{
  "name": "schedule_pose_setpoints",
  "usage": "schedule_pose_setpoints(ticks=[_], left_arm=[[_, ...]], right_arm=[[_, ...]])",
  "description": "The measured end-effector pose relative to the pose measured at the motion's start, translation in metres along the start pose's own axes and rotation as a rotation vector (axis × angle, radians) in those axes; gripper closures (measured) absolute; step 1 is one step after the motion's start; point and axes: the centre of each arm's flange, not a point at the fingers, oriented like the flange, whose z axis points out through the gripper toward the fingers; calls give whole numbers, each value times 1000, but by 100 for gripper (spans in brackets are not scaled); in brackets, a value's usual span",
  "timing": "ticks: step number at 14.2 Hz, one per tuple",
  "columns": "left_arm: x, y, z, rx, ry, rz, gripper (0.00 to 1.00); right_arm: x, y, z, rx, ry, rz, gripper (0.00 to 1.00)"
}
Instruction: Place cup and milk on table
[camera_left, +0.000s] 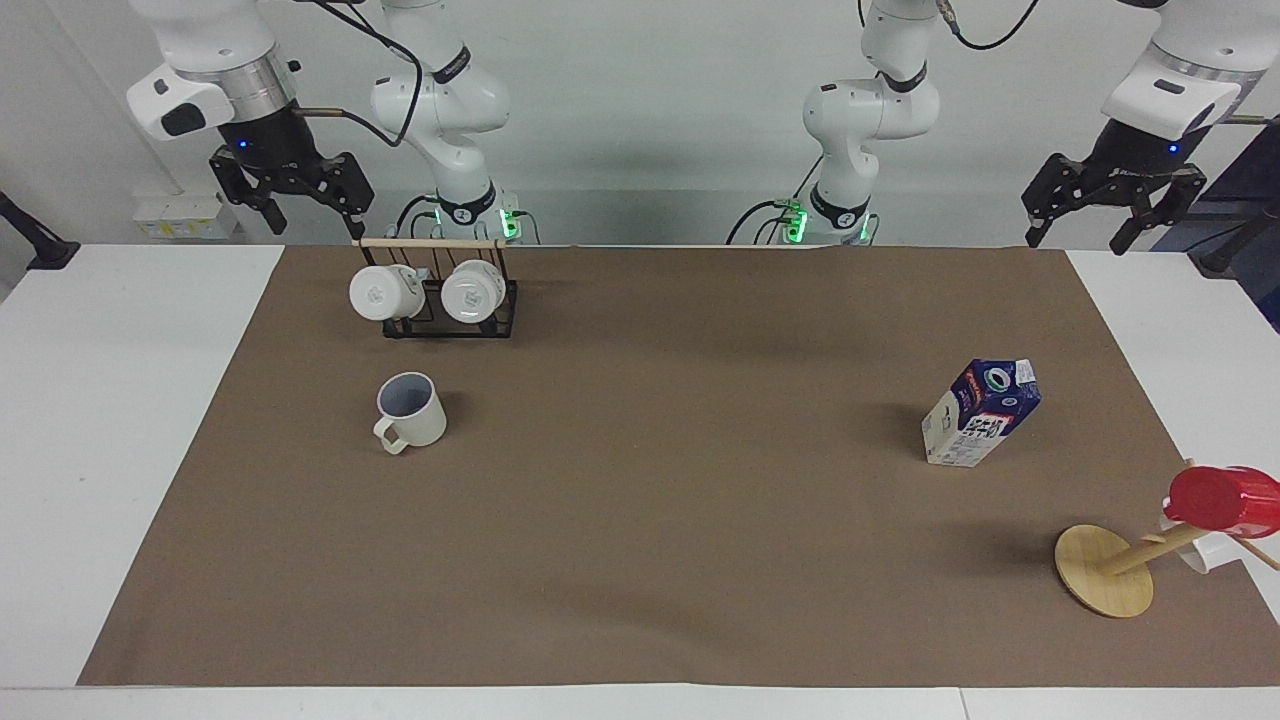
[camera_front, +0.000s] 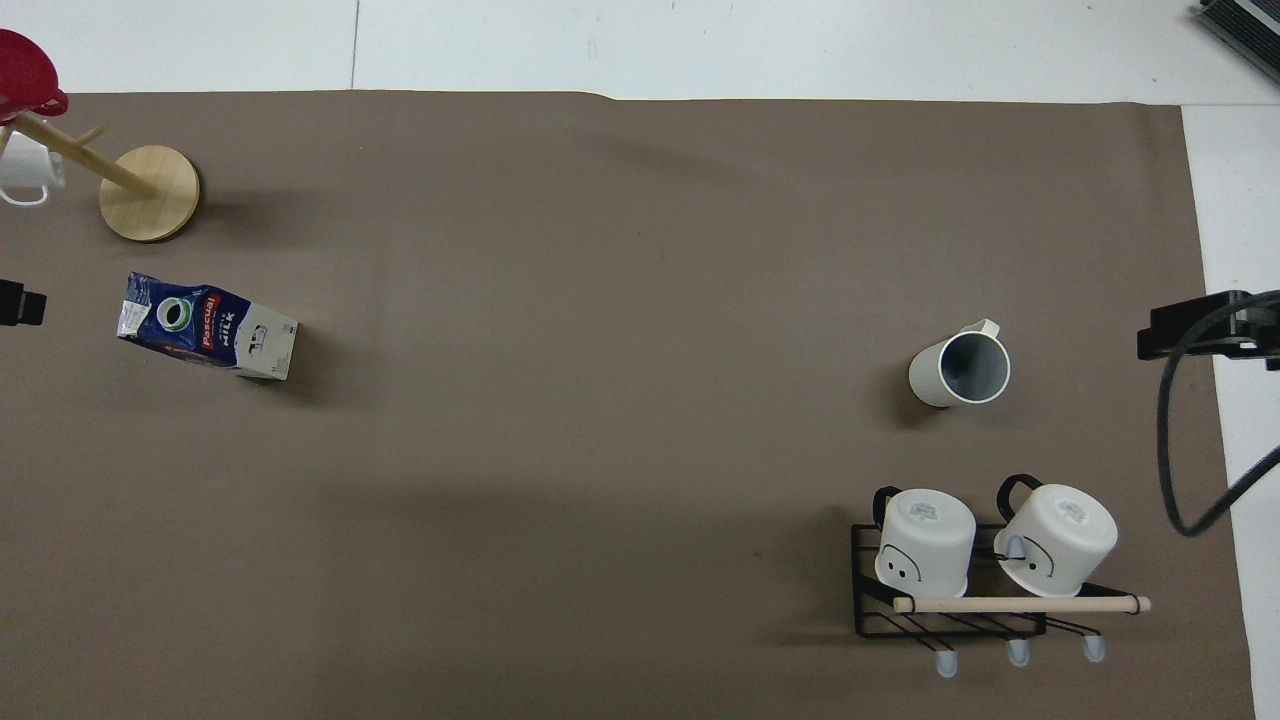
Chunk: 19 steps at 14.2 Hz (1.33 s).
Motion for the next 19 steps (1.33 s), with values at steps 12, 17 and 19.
schedule_pose_setpoints(ticks=[12, 17, 19], left_arm=[[0, 0, 0, 0, 0, 0, 0], [0, 0, 0, 0, 0, 0, 0], [0, 0, 0, 0, 0, 0, 0]], right_arm=[[0, 1, 2, 0, -5, 2, 0], [1, 5, 3, 0, -7, 9, 0], [1, 5, 4, 0, -8, 10, 0]])
